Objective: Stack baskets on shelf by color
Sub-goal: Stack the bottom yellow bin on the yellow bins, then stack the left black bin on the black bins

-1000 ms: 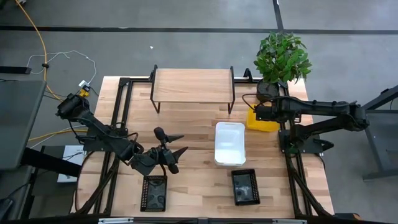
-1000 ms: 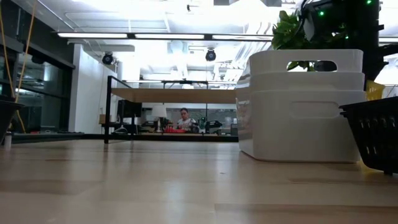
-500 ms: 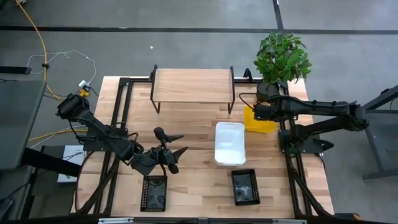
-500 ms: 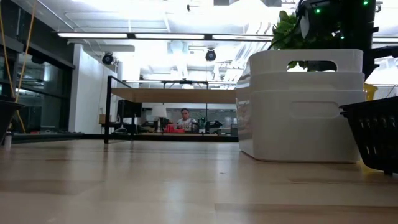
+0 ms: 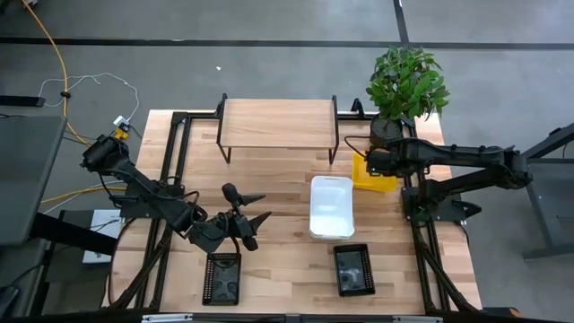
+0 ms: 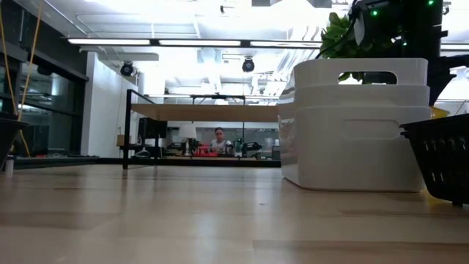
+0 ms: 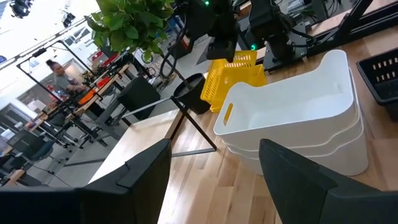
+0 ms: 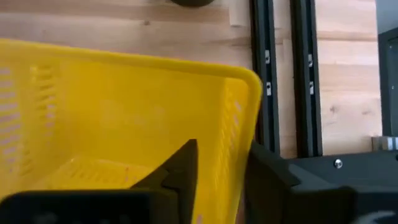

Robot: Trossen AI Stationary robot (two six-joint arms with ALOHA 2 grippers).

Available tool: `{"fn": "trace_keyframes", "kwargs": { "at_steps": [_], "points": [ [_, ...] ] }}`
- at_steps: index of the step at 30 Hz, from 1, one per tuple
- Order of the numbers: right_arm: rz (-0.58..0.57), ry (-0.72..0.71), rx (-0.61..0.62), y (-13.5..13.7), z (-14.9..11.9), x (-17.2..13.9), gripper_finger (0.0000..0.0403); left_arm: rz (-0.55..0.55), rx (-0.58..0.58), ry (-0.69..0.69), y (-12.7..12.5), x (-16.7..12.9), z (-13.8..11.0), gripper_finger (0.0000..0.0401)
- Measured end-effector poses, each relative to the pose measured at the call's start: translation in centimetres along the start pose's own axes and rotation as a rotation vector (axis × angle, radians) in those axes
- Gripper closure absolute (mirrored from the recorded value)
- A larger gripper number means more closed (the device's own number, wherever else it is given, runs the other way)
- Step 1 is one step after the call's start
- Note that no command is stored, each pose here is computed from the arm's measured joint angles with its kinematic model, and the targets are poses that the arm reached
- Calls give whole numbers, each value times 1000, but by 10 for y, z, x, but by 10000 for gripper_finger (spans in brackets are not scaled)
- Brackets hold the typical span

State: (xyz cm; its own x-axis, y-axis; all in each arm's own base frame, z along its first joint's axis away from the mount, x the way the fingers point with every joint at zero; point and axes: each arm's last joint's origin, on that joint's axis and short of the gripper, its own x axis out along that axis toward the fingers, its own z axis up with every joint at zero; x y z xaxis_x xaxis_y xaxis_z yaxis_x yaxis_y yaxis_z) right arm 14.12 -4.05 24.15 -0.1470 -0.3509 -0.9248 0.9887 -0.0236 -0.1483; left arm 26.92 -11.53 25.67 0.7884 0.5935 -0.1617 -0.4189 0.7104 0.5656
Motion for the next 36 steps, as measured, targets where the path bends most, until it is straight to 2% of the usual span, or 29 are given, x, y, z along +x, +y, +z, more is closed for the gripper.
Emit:
{"fn": "trace_keyframes", "kwargs": {
  "at_steps": [5,10,17,24,31,36],
  "points": [
    [16,55,-74,-1,-2,-1,243,0,0,0,0,0,0,171],
    [72,60,-101,-8,-2,-10,219,0,0,0,0,0,0,172],
    [220,5,-124,-18,-6,-32,217,-1,0,0,0,0,0,172],
    [303,-90,-183,-9,-18,-29,217,-1,-9,-1,0,0,0,172],
    [432,-160,-323,10,-27,-14,217,-1,-11,-1,0,0,0,172],
    [515,-237,-402,12,-27,-19,217,0,-11,-1,0,0,0,172]
  ]
}}
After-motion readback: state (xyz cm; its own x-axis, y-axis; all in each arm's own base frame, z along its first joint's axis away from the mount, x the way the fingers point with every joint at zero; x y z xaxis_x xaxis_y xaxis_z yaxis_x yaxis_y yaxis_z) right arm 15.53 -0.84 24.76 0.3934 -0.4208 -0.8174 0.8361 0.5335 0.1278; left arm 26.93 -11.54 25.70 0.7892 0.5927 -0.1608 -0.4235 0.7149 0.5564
